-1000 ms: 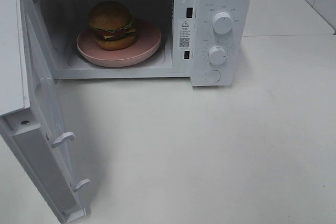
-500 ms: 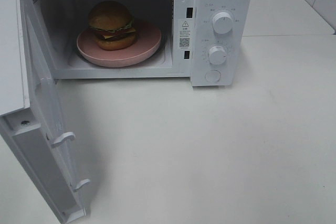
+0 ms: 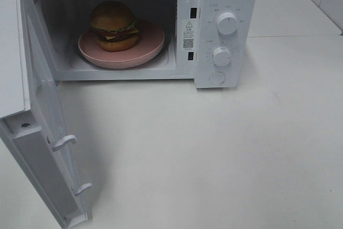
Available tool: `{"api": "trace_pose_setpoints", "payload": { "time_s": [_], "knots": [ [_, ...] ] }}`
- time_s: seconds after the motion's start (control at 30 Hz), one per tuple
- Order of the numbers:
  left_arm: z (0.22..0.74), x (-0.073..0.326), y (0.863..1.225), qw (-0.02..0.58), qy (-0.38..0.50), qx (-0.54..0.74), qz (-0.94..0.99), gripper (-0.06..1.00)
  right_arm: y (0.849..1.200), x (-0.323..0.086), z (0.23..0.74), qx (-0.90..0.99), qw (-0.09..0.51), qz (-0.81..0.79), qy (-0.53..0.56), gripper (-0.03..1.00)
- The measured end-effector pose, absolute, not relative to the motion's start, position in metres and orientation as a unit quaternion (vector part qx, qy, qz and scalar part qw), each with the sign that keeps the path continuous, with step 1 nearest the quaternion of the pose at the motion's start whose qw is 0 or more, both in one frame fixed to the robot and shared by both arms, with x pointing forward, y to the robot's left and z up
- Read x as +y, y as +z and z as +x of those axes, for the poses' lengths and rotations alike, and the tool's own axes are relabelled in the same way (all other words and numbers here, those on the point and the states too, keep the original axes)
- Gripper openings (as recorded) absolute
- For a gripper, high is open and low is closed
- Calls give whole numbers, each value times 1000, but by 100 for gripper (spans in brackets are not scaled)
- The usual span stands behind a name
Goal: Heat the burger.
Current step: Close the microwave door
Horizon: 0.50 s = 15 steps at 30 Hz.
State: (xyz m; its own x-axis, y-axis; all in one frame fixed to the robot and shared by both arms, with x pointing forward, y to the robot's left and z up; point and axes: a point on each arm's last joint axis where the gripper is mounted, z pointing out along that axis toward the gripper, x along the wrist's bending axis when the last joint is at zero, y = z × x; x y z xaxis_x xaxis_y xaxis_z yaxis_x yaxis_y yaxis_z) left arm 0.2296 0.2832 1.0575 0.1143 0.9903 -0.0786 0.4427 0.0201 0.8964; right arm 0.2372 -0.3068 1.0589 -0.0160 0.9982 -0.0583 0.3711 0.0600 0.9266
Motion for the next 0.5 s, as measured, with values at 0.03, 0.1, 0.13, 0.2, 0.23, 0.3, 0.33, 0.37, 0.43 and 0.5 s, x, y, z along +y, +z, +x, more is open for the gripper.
{"api": "trace_pose_setpoints", "payload": {
  "time_s": [0.03,0.1,0.13,0.2,0.23,0.3,0.33,0.37,0.43,0.5],
  "knots": [
    [230,283,1057,418,328,579,619,98,1059,-307,237,602,410,569,382,74],
    [230,283,1057,418,328,579,619,98,1059,-307,237,602,410,569,382,74],
    [230,283,1057,418,328,579,619,98,1059,-307,237,602,410,569,382,74],
    [230,283,1057,418,328,579,619,98,1059,-307,237,602,410,569,382,74],
    [230,283,1057,418,328,579,619,98,1059,-307,237,602,410,569,382,74],
    [230,283,1057,418,328,579,619,98,1059,-307,237,602,410,569,382,74],
    [230,283,1057,418,328,579,619,98,1059,-307,237,602,410,569,383,74],
    [230,283,1057,418,328,579,619,98,1059,-307,237,602,410,569,383,74],
    [230,283,1057,418,328,579,619,98,1059,-307,237,602,410,569,383,74],
    [230,283,1057,418,328,579,619,98,1059,-307,237,602,410,569,383,74]
  ]
}}
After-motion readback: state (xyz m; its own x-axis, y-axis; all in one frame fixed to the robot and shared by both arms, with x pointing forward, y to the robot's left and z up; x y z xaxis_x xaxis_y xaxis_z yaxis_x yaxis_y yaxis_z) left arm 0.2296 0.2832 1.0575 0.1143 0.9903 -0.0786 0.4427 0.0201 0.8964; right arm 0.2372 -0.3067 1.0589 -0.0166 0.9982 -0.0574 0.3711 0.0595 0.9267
